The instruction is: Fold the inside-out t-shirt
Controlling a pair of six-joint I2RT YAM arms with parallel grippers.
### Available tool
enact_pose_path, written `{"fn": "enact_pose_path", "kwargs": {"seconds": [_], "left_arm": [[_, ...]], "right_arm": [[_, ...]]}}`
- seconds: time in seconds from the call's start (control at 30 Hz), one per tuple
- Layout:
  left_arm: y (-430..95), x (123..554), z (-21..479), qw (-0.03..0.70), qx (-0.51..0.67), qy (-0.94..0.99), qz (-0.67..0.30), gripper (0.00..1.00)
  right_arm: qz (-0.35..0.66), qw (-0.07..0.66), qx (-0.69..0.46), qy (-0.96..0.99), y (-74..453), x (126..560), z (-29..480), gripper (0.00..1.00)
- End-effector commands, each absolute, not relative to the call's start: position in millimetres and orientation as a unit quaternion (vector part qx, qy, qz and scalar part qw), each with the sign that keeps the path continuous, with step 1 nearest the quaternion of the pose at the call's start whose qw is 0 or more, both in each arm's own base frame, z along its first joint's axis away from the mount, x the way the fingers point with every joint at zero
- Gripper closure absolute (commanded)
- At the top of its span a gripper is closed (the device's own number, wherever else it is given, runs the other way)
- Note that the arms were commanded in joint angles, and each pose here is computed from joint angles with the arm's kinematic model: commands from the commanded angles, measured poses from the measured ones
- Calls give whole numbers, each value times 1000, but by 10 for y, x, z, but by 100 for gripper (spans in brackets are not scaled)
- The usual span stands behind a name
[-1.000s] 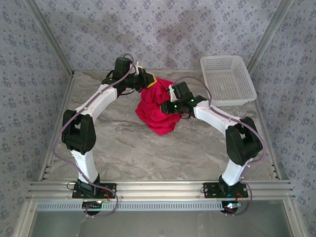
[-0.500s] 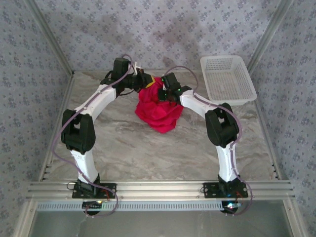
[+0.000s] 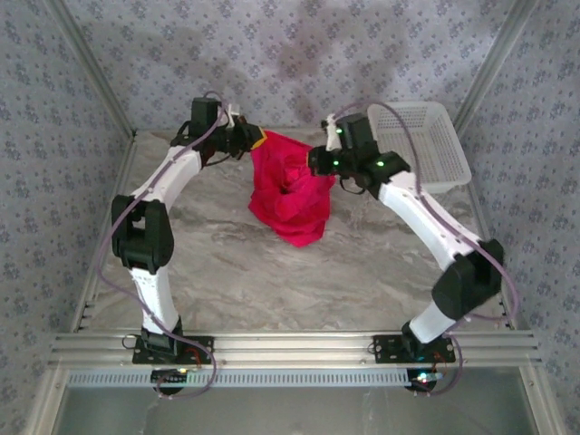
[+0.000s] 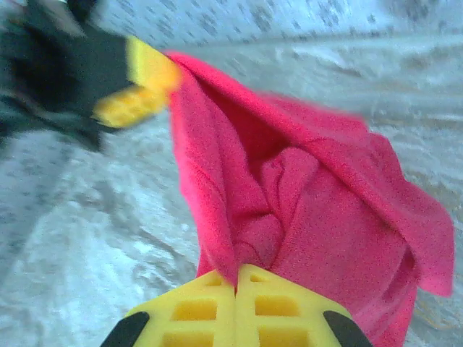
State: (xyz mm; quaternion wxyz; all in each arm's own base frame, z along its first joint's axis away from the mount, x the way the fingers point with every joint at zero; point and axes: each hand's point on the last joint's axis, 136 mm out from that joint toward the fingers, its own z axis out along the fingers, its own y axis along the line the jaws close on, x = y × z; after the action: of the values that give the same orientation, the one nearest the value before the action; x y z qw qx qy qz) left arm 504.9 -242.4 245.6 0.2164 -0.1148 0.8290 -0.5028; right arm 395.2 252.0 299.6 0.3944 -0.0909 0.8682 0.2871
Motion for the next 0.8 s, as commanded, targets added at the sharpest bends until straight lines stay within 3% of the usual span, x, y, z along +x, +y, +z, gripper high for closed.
{"fn": "enact_pose_path", "kwargs": {"seconds": [0.0, 0.07, 0.17, 0.27, 0.37, 0.63, 0.77], "left_arm": [[-2424, 5126, 2149, 203, -130, 839, -488, 100], [-2465, 5089, 2067, 199, -129, 840, -489, 100], [-2496, 4996, 2044, 210, -113, 840, -488, 91], [-2472, 4870, 2076, 227, -93, 841, -482, 71], [-2466, 4704, 2040, 229, -70, 850, -470, 60], [-2614, 4146, 1688, 197, 22, 903, -380, 51], [-2635, 4096, 1399, 176, 45, 923, -339, 44]], "right_arm": [[363, 349, -76, 861, 2509, 3780, 2950, 100], [386, 346, -68, 852, 2498, 3806, 2946, 100], [376, 332, -52, 864, 2407, 3905, 2778, 100], [374, 313, -25, 873, 2282, 4017, 2590, 100], [354, 302, -10, 885, 2185, 4090, 2423, 100], [302, 254, -29, 919, 2169, 3903, 1938, 97], [300, 246, -36, 921, 2174, 3800, 1875, 94]]}}
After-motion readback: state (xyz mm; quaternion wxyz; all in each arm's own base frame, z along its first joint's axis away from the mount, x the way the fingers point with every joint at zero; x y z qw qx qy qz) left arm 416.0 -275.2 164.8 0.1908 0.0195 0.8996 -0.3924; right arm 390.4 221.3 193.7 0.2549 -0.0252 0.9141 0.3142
